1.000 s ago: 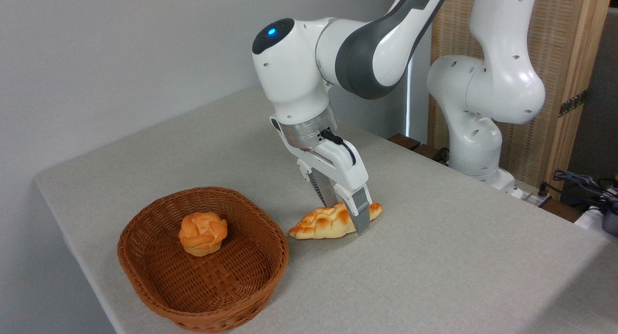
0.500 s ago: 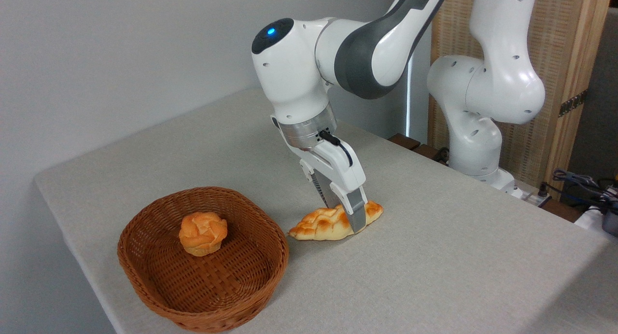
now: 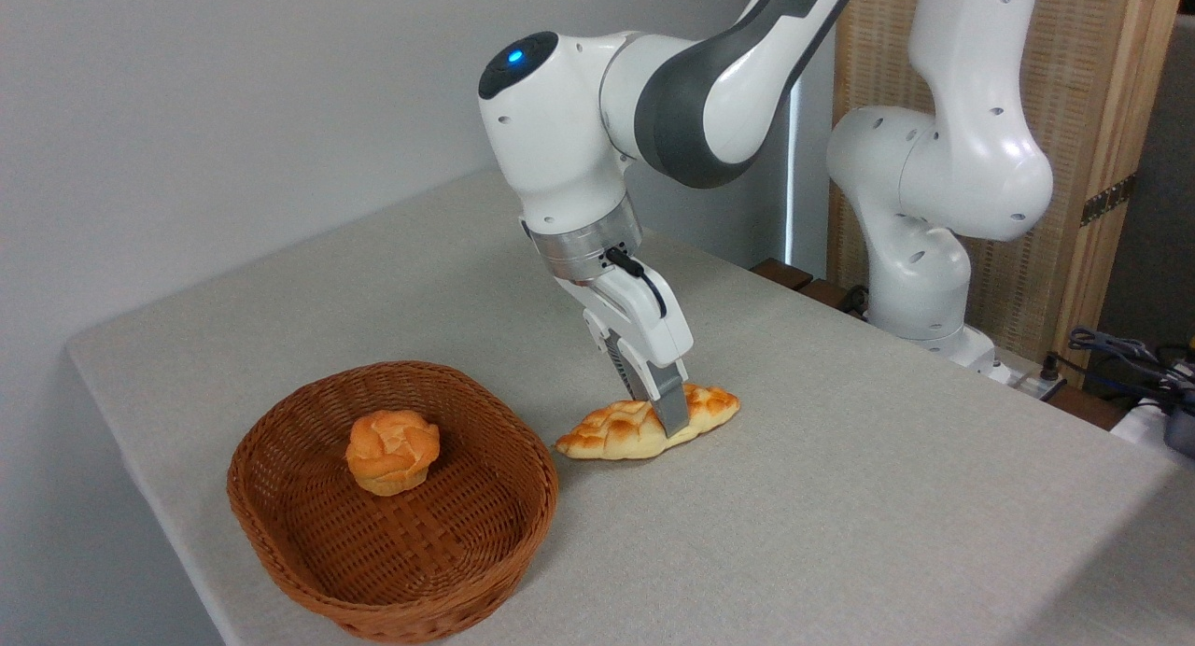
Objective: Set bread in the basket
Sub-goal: 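Close the gripper on the braided bread roll's middle, then lift the braided roll and carry it over the wicker basket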
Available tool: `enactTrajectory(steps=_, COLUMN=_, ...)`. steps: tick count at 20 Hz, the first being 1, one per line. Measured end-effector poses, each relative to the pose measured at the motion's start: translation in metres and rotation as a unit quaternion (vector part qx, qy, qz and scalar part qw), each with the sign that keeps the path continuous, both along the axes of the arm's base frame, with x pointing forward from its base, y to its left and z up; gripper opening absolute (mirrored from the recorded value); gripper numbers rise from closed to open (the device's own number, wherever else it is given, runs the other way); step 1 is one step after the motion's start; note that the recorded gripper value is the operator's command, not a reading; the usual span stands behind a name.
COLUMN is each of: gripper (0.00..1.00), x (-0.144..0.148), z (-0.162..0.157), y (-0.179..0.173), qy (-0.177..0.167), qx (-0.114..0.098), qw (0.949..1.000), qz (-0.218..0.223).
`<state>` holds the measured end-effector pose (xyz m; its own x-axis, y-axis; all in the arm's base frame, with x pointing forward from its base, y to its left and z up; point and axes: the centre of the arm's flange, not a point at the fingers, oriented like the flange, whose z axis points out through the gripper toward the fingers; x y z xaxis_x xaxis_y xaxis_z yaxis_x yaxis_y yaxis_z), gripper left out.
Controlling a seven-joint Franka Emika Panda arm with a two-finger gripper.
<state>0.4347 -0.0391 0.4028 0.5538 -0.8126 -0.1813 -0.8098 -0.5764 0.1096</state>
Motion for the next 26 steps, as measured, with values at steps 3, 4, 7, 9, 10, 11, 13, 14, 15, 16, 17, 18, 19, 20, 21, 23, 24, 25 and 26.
enactTrajectory(steps=3, gripper=0.11, x=0.001, z=0.002, y=-0.001, qy=-0.002, qx=0.0, qw=1.0, qz=-0.001)
enactTrajectory(steps=4, gripper=0.11, x=0.001, z=0.002, y=-0.001, qy=-0.003, qx=0.0, qw=1.0, qz=-0.002)
enactTrajectory(steps=7, gripper=0.12, x=0.004, z=0.011, y=-0.004, qy=-0.009, qx=-0.001, qw=0.9999, qz=-0.004)
enactTrajectory(steps=9, gripper=0.13, x=0.007, z=0.03, y=-0.005, qy=0.004, qx=0.002, qw=1.0, qz=-0.002)
enactTrajectory(steps=10, gripper=0.14, x=0.009, z=0.044, y=-0.004, qy=0.011, qx=0.003, qw=0.9999, qz=-0.001)
enactTrajectory(steps=11, gripper=0.14, x=0.012, z=0.061, y=-0.004, qy=0.013, qx=0.004, qw=0.9999, qz=0.0)
enactTrajectory(steps=13, gripper=0.14, x=0.018, z=0.087, y=-0.004, qy=0.006, qx=0.003, qw=1.0, qz=0.001)
enactTrajectory(steps=14, gripper=0.15, x=0.021, z=0.096, y=-0.004, qy=-0.001, qx=0.0, qw=1.0, qz=0.002)
enactTrajectory(steps=15, gripper=0.15, x=0.023, z=0.103, y=-0.006, qy=-0.009, qx=-0.008, qw=0.9999, qz=0.004)
enactTrajectory(steps=16, gripper=0.16, x=0.027, z=0.111, y=-0.008, qy=-0.016, qx=-0.017, qw=0.9997, qz=0.007)
enactTrajectory(steps=17, gripper=0.19, x=0.032, z=0.119, y=-0.01, qy=-0.024, qx=-0.028, qw=0.9993, qz=0.01)
enactTrajectory(steps=18, gripper=0.19, x=0.039, z=0.128, y=-0.011, qy=-0.033, qx=-0.035, qw=0.9988, qz=0.011)
enactTrajectory(steps=19, gripper=0.19, x=0.05, z=0.138, y=-0.013, qy=-0.043, qx=-0.042, qw=0.9981, qz=0.012)
enactTrajectory(steps=20, gripper=0.19, x=0.059, z=0.144, y=-0.014, qy=-0.05, qx=-0.047, qw=0.9975, qz=0.013)
enactTrajectory(steps=21, gripper=0.19, x=0.072, z=0.15, y=-0.017, qy=-0.057, qx=-0.058, qw=0.9966, qz=0.016)
enactTrajectory(steps=23, gripper=0.21, x=0.095, z=0.154, y=-0.021, qy=-0.062, qx=-0.077, qw=0.9948, qz=0.024)
enactTrajectory(steps=24, gripper=0.22, x=0.105, z=0.152, y=-0.022, qy=-0.061, qx=-0.082, qw=0.9944, qz=0.026)
enactTrajectory(steps=25, gripper=0.22, x=0.112, z=0.148, y=-0.022, qy=-0.06, qx=-0.084, qw=0.9943, qz=0.027)
enactTrajectory(steps=26, gripper=0.22, x=0.119, z=0.145, y=-0.022, qy=-0.06, qx=-0.085, qw=0.9942, qz=0.028)
